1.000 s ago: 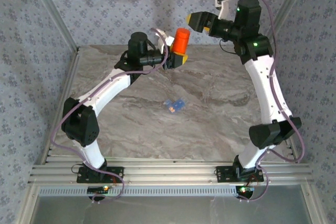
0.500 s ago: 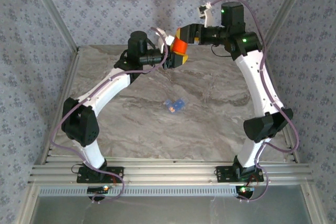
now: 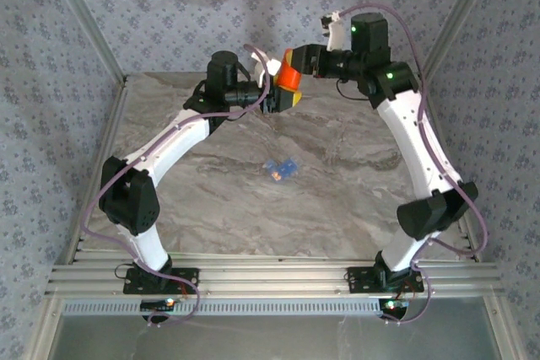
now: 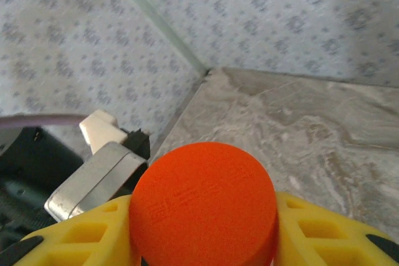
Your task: Sort the pills into containers
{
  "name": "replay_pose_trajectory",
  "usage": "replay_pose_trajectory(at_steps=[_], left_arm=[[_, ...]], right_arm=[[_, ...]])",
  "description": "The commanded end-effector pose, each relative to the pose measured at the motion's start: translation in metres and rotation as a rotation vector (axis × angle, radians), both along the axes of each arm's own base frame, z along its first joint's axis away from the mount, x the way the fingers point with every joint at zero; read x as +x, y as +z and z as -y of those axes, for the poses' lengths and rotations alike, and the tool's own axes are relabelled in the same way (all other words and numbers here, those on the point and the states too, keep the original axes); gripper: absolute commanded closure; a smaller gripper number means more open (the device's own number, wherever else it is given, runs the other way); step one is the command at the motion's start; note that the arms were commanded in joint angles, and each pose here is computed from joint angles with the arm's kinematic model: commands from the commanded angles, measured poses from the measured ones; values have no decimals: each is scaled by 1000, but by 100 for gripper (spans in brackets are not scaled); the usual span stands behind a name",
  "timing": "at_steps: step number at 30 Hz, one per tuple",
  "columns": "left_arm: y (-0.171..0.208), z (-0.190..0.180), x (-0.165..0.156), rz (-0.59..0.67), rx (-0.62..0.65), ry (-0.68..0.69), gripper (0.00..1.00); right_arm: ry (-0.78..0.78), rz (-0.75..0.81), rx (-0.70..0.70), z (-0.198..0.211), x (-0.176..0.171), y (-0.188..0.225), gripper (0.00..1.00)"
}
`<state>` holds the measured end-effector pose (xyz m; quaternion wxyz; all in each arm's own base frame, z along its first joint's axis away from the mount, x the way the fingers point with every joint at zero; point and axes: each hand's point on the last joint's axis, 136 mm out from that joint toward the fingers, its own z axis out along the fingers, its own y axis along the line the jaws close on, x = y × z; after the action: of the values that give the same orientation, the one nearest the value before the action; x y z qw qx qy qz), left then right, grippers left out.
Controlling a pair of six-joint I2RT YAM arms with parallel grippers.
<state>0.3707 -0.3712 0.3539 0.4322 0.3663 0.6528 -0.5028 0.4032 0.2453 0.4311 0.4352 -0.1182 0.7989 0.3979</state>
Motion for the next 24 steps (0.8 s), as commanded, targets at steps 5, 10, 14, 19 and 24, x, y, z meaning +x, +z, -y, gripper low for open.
replay_pose_trajectory(at_steps=[5,10,14,19,24], left_arm=[[29,1,4,118,-48,23,100],[25,-2,8,115,-41,57,60],[18,-7,8,106,-29,96,4],[5,-17,4,95,-12,137,1],[-4,-33,3,78,-9,203,1]], right_arm=[[-120,-19,61,-1,-14,9,65],[-154,2,57,13,-7,10,67],[-218,31,57,32,2,13,67],[-276,44,26,50,7,8,68],[-358,42,-28,75,7,-11,68]])
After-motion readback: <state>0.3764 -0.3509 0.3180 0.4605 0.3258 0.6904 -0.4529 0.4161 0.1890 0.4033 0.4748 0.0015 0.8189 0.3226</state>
